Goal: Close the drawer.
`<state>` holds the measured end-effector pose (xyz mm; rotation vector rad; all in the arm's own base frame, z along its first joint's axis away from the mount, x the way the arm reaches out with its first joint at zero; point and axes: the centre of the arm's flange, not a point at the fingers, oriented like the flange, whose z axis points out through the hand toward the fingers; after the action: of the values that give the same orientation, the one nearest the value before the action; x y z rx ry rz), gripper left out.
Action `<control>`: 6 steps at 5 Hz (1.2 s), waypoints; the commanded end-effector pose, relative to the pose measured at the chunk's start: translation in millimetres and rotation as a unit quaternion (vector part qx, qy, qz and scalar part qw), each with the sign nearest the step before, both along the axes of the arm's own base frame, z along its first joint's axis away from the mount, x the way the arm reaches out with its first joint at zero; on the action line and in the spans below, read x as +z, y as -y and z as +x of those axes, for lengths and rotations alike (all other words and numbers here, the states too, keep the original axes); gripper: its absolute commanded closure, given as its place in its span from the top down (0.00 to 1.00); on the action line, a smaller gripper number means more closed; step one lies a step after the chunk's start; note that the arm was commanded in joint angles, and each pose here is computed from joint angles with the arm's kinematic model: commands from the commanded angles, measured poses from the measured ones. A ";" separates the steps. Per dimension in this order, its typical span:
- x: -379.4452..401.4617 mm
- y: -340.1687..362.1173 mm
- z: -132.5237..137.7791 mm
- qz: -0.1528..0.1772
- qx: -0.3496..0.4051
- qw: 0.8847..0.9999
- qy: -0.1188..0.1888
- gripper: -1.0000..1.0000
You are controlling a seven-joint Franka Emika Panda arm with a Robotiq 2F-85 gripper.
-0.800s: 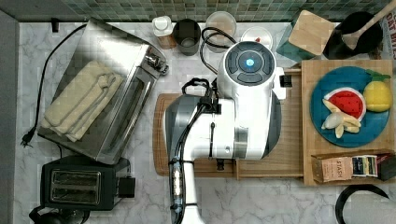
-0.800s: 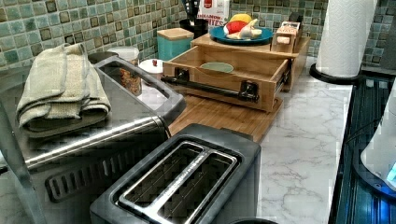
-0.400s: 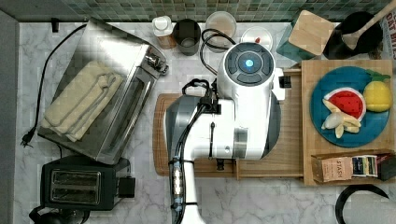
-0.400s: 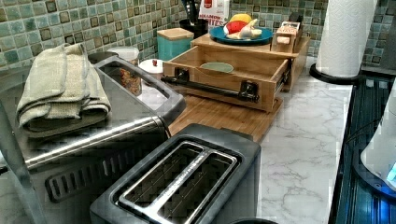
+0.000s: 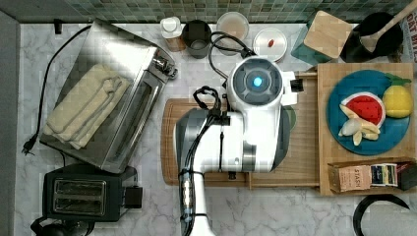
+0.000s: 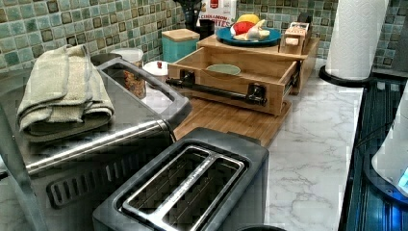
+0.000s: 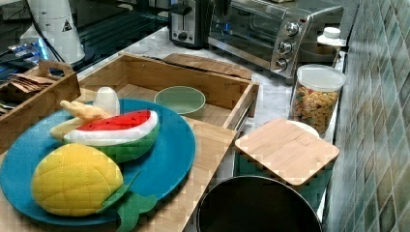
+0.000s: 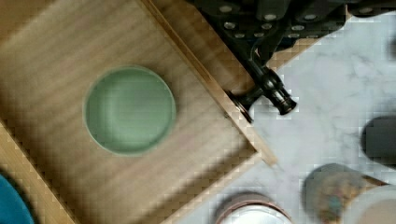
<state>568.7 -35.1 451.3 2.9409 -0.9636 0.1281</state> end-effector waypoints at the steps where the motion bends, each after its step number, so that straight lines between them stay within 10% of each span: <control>1: -13.9 -92.0 -41.9 -0.012 0.176 0.984 0.010 0.00; 6: -107.7 -145.7 -51.9 -0.088 0.354 0.930 -0.036 0.00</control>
<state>517.5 89.2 365.1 2.9843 0.0205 0.1940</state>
